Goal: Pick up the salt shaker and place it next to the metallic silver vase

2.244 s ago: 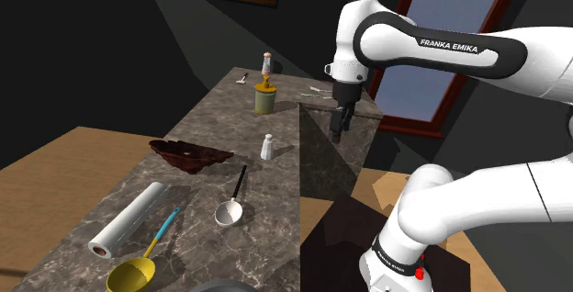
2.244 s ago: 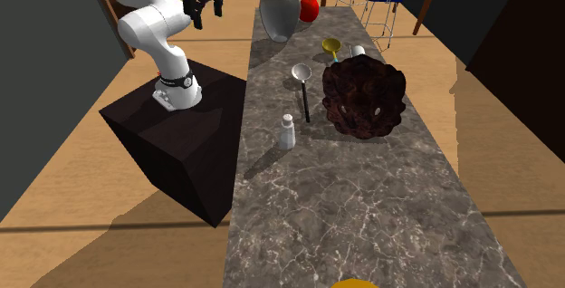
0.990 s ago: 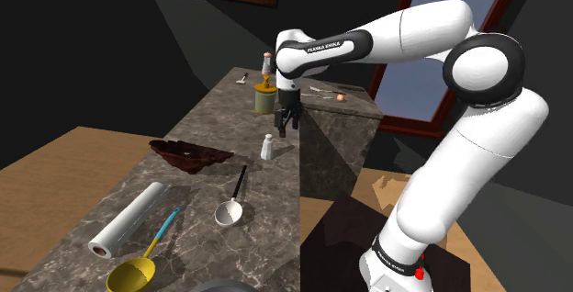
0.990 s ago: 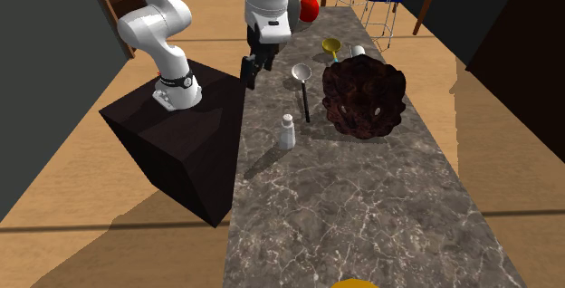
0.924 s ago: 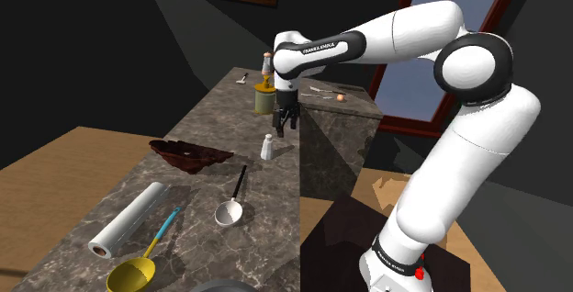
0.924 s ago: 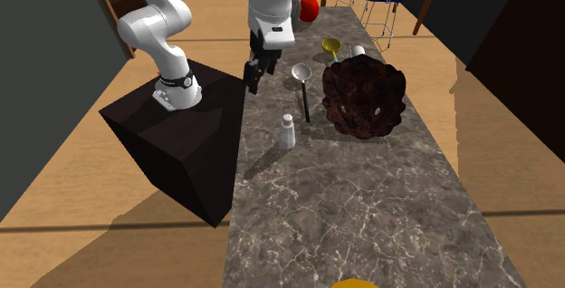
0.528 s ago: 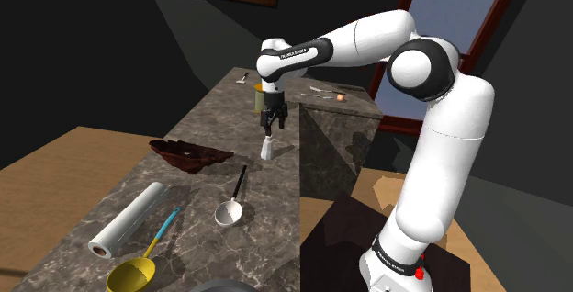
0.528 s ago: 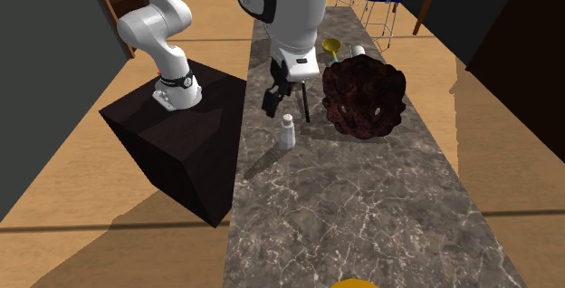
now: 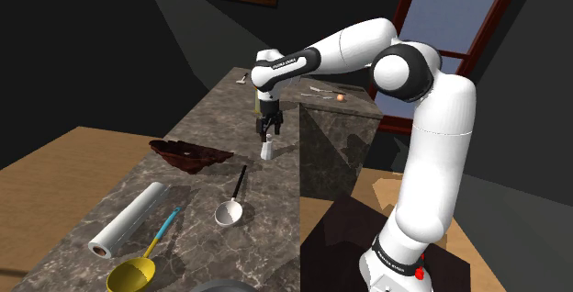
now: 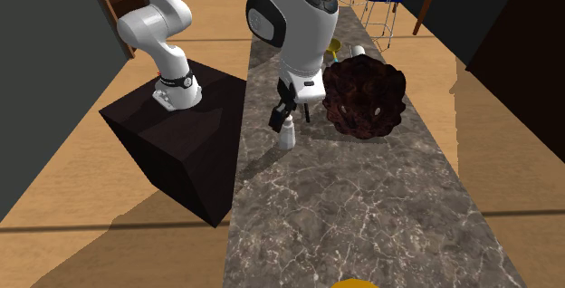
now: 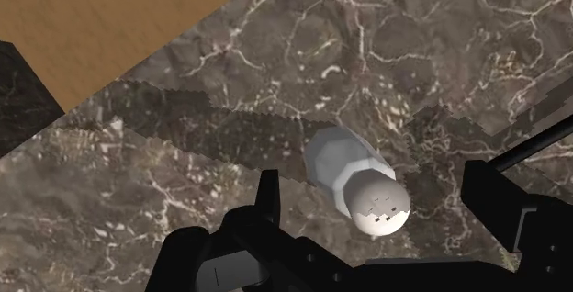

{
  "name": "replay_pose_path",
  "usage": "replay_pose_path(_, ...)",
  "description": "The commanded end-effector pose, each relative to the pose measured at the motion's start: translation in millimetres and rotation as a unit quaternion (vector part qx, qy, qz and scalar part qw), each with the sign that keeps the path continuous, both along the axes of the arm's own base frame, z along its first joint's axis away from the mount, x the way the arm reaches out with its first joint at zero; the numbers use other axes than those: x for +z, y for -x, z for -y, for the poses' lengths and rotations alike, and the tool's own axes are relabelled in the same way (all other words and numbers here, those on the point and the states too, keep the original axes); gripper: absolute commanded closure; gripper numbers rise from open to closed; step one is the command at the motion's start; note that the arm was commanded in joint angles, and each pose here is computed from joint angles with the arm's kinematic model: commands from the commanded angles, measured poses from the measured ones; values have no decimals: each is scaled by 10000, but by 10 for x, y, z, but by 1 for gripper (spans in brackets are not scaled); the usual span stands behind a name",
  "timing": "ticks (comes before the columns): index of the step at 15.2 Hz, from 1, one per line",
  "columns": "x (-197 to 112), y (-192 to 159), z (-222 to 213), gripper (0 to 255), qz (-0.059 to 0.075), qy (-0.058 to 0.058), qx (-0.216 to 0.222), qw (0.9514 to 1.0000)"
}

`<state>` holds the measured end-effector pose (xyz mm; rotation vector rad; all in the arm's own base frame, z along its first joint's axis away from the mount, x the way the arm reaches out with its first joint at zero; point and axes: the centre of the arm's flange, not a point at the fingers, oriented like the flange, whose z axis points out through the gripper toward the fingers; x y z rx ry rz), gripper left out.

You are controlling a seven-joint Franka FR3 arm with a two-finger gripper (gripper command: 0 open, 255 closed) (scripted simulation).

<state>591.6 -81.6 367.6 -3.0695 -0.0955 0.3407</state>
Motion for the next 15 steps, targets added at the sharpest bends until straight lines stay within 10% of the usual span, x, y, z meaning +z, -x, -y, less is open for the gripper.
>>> replay_pose_path(1,-135,28,-3,0,2,0,0,10000)
replay_pose_path(9,-134,28,-3,0,1,0,0,10000)
replay_pose_path(10,-134,28,-3,255,1,0,0,10000)
replay_pose_path(15,-135,28,-3,255,1,0,0,10000)
